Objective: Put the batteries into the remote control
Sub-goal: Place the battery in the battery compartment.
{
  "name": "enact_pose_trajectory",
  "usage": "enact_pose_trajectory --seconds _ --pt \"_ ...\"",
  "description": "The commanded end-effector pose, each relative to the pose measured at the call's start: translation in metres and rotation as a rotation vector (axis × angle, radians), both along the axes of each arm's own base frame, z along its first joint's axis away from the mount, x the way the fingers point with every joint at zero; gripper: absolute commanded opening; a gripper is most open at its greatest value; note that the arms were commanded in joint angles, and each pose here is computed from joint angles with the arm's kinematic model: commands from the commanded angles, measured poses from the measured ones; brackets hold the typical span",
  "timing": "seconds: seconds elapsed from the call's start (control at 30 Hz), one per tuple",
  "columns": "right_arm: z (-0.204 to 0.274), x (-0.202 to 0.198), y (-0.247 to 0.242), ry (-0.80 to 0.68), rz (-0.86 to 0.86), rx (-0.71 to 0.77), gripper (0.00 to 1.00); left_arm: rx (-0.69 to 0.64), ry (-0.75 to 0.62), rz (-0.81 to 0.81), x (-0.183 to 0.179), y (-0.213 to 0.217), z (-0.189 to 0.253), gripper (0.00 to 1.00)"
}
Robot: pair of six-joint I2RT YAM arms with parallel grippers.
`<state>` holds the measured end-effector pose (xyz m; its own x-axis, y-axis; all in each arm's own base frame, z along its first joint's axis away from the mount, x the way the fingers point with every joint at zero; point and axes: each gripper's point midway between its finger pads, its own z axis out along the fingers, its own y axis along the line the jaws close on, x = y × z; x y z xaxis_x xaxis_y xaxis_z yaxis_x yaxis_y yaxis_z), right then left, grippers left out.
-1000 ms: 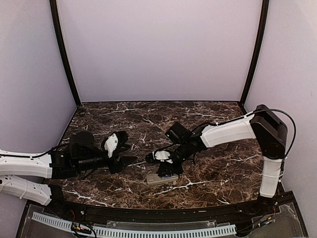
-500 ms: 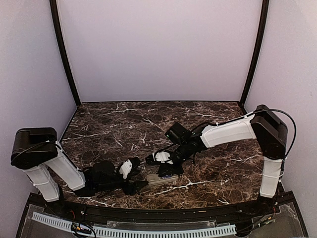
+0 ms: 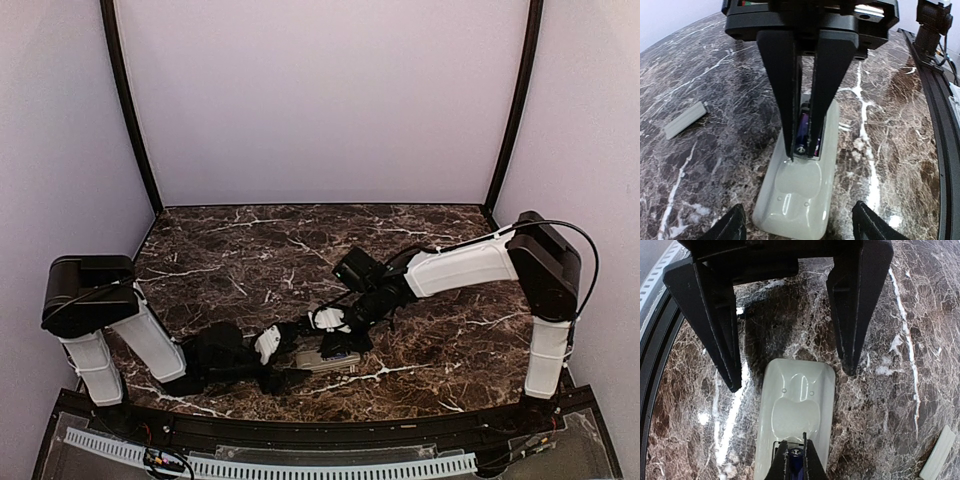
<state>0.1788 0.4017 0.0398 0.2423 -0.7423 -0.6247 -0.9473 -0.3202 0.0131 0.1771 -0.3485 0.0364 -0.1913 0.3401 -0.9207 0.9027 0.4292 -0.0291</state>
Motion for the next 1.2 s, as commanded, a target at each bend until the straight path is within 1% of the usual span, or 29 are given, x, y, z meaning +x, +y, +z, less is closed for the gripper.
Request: enact_pose_trajectory --seconds 0.0,0.07,0.17,0.4,0.57,0.63,0.67,0.73,0.87,0.97,1.17 --pt "-0.027 -0.014 -0.029 0.023 0.012 -0.153 0.0 0.013 0.039 -0.076 -0.005 0.002 -0.013 0.72" --pt "-0.028 -0.014 -0.03 0.02 0.013 -0.154 0.0 0.018 0.026 -0.083 -0.001 0.003 -0.017 0.73" --pt "-0.028 -0.015 -0.031 0.02 0.018 -0.158 0.0 0.059 0.014 -0.104 0.001 0.001 -0.027 0.72" --pt "-0.033 -0.013 -0.035 0.008 0.026 -0.197 0.0 0.064 -0.054 -0.055 0.016 0.0 -0.025 0.71" --pt "-0.033 -0.014 -0.036 0.011 0.034 -0.201 0.0 0.064 -0.023 -0.093 0.01 -0.004 -0.031 0.65" --pt "-0.032 -0.015 -0.036 0.017 0.037 -0.199 0.0 0.063 -0.017 -0.1 0.01 -0.005 -0.032 0.62" --pt "-0.032 -0.016 -0.036 0.02 0.039 -0.198 0.0 0.065 -0.013 -0.101 0.01 -0.005 -0.033 0.57" --pt "-0.033 -0.016 -0.036 0.021 0.038 -0.2 0.0 0.058 -0.006 -0.111 0.009 -0.006 -0.033 0.53" --pt "-0.036 -0.015 -0.038 0.015 0.038 -0.214 0.01 0.053 -0.004 -0.129 0.007 -0.009 -0.032 0.49" --pt "-0.037 -0.013 -0.038 0.011 0.036 -0.222 0.03 0.068 0.002 -0.134 0.006 -0.008 -0.035 0.46" --pt "-0.042 -0.012 -0.04 0.009 0.03 -0.242 0.11 0.087 -0.011 -0.128 0.007 -0.005 -0.038 0.39"
